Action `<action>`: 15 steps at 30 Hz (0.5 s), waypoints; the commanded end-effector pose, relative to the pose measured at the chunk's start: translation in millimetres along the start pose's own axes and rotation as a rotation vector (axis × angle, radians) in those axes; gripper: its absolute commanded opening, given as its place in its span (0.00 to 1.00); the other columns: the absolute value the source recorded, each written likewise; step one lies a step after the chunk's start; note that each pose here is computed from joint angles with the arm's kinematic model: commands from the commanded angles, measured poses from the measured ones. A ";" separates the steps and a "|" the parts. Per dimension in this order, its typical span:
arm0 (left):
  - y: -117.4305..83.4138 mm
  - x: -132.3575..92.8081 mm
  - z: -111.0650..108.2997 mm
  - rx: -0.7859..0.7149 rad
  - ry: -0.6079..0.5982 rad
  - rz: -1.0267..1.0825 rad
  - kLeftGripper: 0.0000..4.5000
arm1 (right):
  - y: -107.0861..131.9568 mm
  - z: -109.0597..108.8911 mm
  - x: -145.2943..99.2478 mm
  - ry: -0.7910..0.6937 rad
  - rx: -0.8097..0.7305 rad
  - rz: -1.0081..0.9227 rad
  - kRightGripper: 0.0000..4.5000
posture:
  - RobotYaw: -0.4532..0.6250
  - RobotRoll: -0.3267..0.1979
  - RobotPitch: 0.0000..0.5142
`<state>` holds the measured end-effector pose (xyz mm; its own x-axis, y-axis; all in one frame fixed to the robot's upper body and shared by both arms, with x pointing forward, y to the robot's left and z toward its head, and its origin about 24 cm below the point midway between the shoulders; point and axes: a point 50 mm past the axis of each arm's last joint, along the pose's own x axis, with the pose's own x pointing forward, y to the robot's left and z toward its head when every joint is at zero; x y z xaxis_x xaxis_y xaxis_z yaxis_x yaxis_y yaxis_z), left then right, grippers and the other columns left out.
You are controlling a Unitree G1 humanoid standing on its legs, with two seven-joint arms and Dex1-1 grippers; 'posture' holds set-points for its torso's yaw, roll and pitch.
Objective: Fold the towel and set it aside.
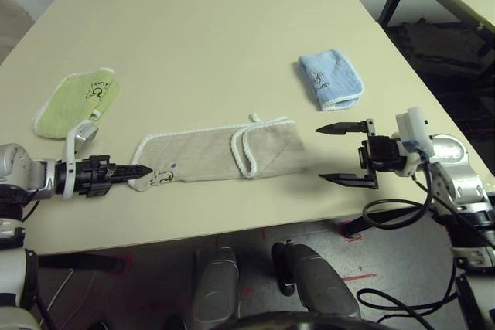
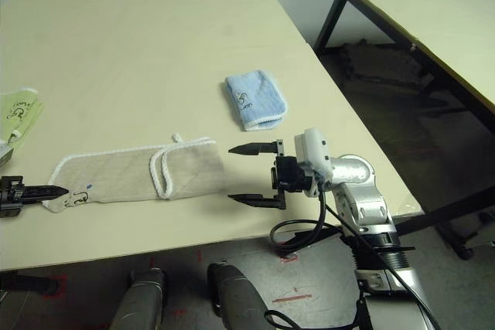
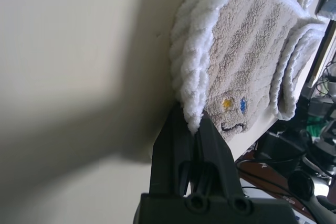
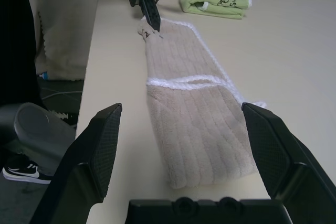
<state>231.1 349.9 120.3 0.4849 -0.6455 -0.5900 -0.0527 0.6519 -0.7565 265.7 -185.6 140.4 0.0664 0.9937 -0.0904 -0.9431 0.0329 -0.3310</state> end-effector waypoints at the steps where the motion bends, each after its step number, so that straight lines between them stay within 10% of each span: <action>1: 5.9 -16.6 -0.2 -0.012 -0.023 0.034 0.01 | 3.0 0.0 3.6 -0.002 0.003 0.023 1.00 | 0.33 0.62 0.36; 15: 20.3 -96.6 -0.7 0.058 -0.128 0.113 0.01 | 7.8 -8.7 -5.3 -0.003 0.083 -0.033 1.00 | 0.34 0.62 0.36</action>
<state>183.1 424.1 155.4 0.5883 -0.5048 -0.6317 -0.0866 0.7374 -0.6699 262.3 -190.9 129.9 0.0970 0.9914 -0.0874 -0.9630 0.0713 -0.2599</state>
